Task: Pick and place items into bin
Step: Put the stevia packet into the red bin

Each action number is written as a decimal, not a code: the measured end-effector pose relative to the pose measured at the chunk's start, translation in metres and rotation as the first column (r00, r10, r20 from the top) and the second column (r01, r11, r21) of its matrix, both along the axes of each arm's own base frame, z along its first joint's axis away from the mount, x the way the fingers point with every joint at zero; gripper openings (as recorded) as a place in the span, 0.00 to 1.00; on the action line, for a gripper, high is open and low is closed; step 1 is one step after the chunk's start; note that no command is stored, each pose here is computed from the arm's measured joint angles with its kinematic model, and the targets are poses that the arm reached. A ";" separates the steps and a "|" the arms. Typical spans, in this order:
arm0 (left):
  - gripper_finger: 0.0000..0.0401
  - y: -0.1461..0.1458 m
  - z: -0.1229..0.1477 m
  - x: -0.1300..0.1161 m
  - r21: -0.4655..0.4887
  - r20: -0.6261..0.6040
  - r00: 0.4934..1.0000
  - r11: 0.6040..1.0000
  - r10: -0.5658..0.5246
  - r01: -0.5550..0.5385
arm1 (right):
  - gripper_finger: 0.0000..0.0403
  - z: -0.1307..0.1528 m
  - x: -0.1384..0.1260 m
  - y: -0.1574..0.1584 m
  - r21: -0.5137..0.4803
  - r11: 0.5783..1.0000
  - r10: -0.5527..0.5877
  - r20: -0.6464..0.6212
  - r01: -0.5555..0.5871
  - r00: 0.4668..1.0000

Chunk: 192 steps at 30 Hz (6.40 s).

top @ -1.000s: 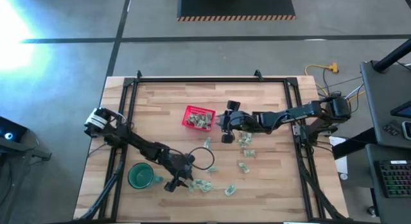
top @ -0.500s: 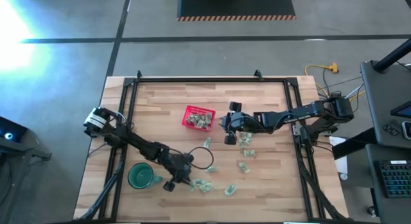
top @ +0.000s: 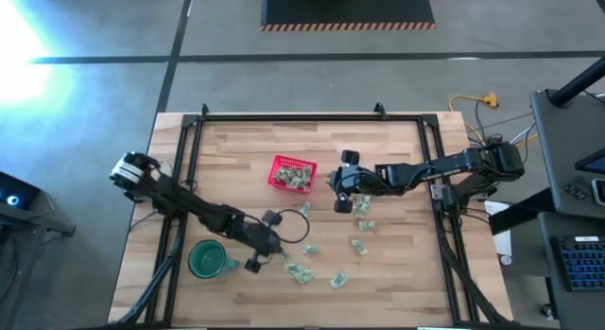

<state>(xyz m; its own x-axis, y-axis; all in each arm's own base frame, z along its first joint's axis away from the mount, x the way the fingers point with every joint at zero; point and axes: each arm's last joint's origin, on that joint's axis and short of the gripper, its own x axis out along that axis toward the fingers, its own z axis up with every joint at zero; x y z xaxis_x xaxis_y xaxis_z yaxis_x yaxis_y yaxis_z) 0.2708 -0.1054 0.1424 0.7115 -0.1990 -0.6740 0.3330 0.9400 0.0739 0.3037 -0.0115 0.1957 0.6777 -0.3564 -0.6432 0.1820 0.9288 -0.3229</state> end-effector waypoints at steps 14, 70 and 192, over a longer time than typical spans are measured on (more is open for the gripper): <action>0.00 0.046 0.054 -0.013 0.517 0.353 0.852 0.678 0.387 -0.522 | 0.19 -0.013 -0.016 0.001 0.087 0.988 -0.110 -0.168 0.125 0.980; 0.29 0.102 0.039 0.011 0.488 0.319 0.816 0.654 0.482 -0.577 | 0.28 -0.038 -0.040 0.000 0.314 0.875 -0.273 -0.310 0.369 0.911; 0.29 0.055 0.047 0.007 -0.082 0.357 0.933 0.994 -0.039 0.073 | 0.36 0.028 -0.012 -0.006 0.217 0.971 -0.065 -0.169 0.102 0.983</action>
